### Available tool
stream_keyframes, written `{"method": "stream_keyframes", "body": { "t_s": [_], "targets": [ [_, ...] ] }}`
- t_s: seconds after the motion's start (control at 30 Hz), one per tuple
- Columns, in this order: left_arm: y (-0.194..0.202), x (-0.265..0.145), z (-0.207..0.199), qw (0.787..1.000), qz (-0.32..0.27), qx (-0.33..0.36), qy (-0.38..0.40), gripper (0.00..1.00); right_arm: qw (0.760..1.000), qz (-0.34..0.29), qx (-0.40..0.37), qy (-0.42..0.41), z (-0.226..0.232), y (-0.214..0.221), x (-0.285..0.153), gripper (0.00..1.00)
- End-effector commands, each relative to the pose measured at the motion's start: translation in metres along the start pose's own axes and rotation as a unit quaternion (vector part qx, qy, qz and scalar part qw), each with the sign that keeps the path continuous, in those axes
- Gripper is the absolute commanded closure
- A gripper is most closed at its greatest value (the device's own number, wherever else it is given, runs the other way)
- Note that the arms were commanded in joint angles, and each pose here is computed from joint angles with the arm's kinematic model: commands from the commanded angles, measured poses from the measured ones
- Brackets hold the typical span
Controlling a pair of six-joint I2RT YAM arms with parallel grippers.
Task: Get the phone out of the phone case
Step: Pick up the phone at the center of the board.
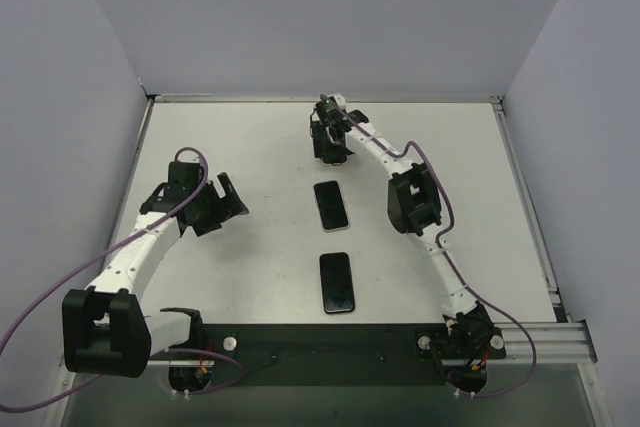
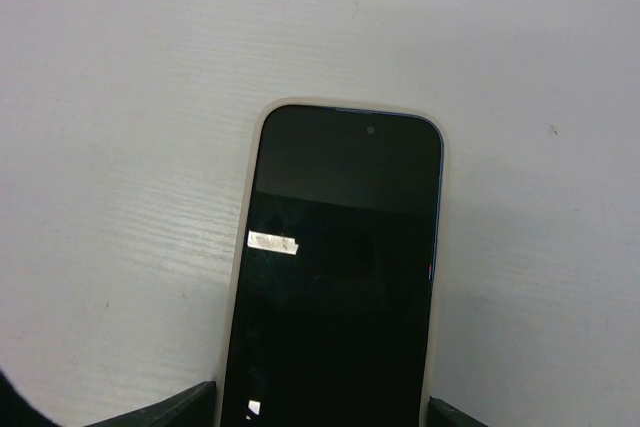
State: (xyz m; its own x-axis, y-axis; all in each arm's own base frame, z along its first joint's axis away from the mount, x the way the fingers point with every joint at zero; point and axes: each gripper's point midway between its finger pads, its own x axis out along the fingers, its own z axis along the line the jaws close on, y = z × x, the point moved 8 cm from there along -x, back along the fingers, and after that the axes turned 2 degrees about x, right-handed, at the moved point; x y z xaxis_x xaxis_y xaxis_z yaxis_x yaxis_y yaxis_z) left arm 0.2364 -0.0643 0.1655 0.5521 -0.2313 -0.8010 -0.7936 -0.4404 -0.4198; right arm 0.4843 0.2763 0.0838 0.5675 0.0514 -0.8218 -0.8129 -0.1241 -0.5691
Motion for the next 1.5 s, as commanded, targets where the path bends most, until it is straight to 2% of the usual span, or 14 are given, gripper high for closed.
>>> {"method": "stream_keyframes", "body": {
  "t_s": [0.0,0.2,0.33,0.37,0.43,0.57,0.6,0.67,0.83,0.97,1.2,1.27,1.33,1.47],
  "targets": [
    [-0.015,-0.015,-0.015,0.999,-0.036,0.008,0.032,0.05,0.999,0.031,-0.020,0.023,-0.004,0.014,-0.023,0.62],
    [-0.017,-0.020,-0.023,0.998,-0.038,-0.009,0.057,0.06,0.999,0.018,0.021,0.033,-0.024,0.016,-0.059,0.72],
    [-0.014,-0.023,-0.029,0.995,-0.037,-0.019,0.090,0.07,0.997,0.019,0.062,0.033,-0.045,0.030,-0.082,0.74],
    [-0.013,-0.025,-0.029,0.995,-0.041,-0.019,0.093,0.07,0.996,0.041,0.067,0.043,-0.055,0.048,-0.080,0.77],
    [-0.008,-0.027,-0.029,0.994,-0.036,-0.015,0.100,0.07,0.995,0.030,0.087,0.038,-0.066,0.050,-0.098,0.78],
    [-0.003,-0.035,-0.032,0.992,-0.041,-0.012,0.120,0.08,0.990,0.046,0.134,0.022,-0.089,0.081,-0.120,0.81],
    [-0.004,-0.036,-0.032,0.991,-0.043,-0.015,0.123,0.08,0.988,0.070,0.137,0.029,-0.096,0.102,-0.117,0.82],
    [-0.004,-0.038,-0.039,0.988,-0.036,-0.013,0.147,0.08,0.987,0.062,0.150,0.016,-0.099,0.110,-0.130,0.82],
    [0.000,-0.029,-0.057,0.979,0.021,-0.038,0.201,0.07,0.981,0.088,0.174,0.003,-0.107,0.155,-0.146,0.84],
    [0.011,-0.012,-0.091,0.968,0.073,-0.037,0.237,0.07,0.977,0.075,0.200,-0.027,-0.108,0.167,-0.166,0.85],
    [0.041,0.020,-0.156,0.955,0.158,-0.007,0.253,0.07,0.971,0.062,0.227,-0.053,-0.113,0.178,-0.187,0.85],
    [0.054,0.043,-0.165,0.953,0.196,0.001,0.230,0.07,0.969,0.066,0.231,-0.063,-0.112,0.183,-0.190,0.85],
    [0.067,0.060,-0.185,0.940,0.241,-0.001,0.241,0.07,0.966,0.075,0.235,-0.072,-0.113,0.188,-0.191,0.88],
    [0.080,0.086,-0.215,0.919,0.275,-0.017,0.282,0.07,0.964,0.084,0.239,-0.083,-0.116,0.198,-0.195,0.89]
  ]
}}
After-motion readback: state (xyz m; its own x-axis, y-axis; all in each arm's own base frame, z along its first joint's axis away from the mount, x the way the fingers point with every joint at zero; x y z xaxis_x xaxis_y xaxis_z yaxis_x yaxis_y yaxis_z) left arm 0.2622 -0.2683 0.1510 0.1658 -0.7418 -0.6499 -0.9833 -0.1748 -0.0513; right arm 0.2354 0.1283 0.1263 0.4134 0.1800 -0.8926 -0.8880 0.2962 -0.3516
